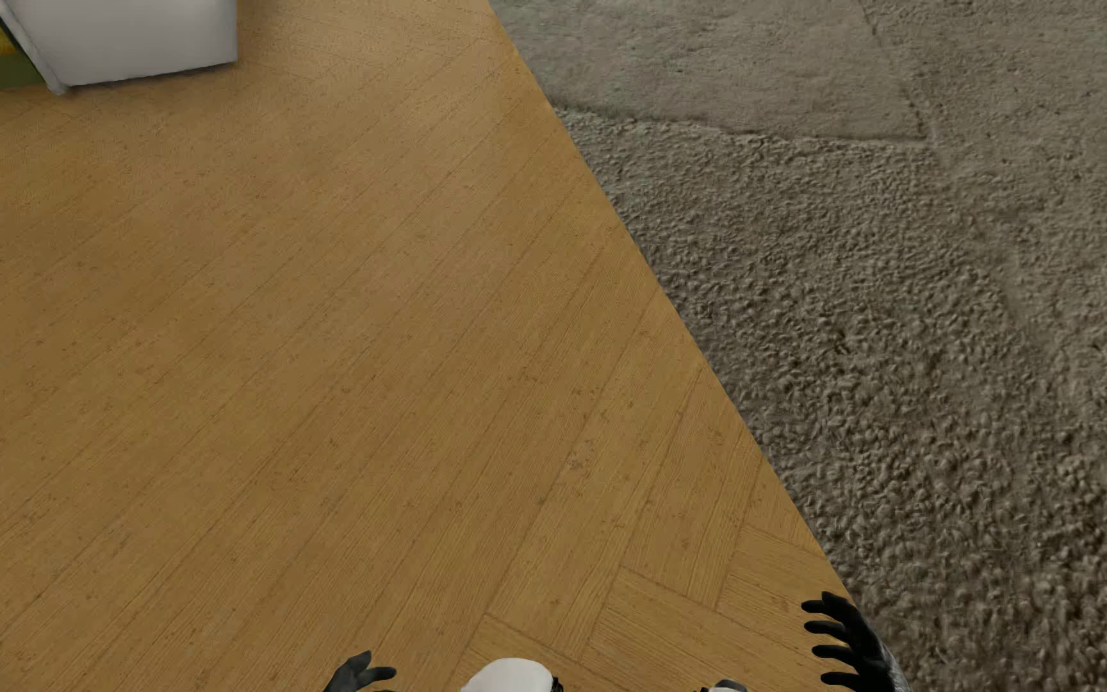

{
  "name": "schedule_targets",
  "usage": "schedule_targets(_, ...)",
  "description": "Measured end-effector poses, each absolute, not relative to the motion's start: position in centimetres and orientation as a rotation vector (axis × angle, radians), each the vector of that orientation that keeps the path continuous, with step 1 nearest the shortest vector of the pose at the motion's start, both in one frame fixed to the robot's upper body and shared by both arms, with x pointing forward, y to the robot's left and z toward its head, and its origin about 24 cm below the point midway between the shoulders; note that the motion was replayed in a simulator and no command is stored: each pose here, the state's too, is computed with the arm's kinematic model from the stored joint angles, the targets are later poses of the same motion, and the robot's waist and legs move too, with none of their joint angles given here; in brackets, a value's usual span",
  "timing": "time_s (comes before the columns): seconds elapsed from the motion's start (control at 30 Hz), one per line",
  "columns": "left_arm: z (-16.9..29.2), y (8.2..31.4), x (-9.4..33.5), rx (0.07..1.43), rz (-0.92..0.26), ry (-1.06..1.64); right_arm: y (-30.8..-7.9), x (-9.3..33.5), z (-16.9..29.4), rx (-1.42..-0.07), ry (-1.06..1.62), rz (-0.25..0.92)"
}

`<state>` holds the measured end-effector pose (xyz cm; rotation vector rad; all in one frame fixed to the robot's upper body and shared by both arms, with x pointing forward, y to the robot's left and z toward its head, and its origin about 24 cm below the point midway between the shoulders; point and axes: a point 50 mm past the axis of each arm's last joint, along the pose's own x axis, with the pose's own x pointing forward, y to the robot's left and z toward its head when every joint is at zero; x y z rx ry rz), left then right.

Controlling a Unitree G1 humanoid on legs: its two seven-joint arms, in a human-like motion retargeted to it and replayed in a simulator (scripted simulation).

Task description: Walk to the white armchair

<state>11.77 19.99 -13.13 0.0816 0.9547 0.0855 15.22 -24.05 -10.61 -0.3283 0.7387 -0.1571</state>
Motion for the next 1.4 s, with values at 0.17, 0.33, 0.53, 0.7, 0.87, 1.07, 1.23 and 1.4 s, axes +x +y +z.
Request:
schedule_targets(0.17, -14.5, 22.4, 6.2, 0.192, 0.104, 1.135, -16.4, 20.3, -8.2, -0.197, 0.523, -0.029)
schedule_targets(0.33, -12.4, 19.3, 14.0, 0.186, 0.102, 0.874, -22.7, 10.7, -12.2, -0.293, 0.898, -0.123)
schedule_targets(0.53, -13.3, 22.8, 8.3, 0.157, 0.083, 1.029, -20.1, 20.0, -8.0, -0.228, 0.538, -0.14)
schedule_targets(0.7, -13.7, 19.8, 10.0, 0.11, 0.16, 1.046, -19.4, 15.1, -11.1, -0.272, 0.677, -0.013)
schedule_targets(0.87, -13.2, 20.0, 10.2, 0.004, 0.048, 0.955, -21.7, 17.0, -10.0, -0.284, 0.724, -0.173)
schedule_targets(1.07, -13.9, 20.6, 9.9, 0.177, 0.141, 1.059, -20.1, 14.2, -10.8, -0.238, 0.672, -0.016)
schedule_targets(1.23, -13.3, 21.1, 11.0, 0.133, 0.087, 1.028, -24.7, 17.5, -8.9, -0.335, 0.641, -0.188)
schedule_targets(1.4, -14.9, 21.6, 6.0, 0.212, 0.052, 1.185, -16.9, 18.6, -9.3, -0.195, 0.521, -0.026)
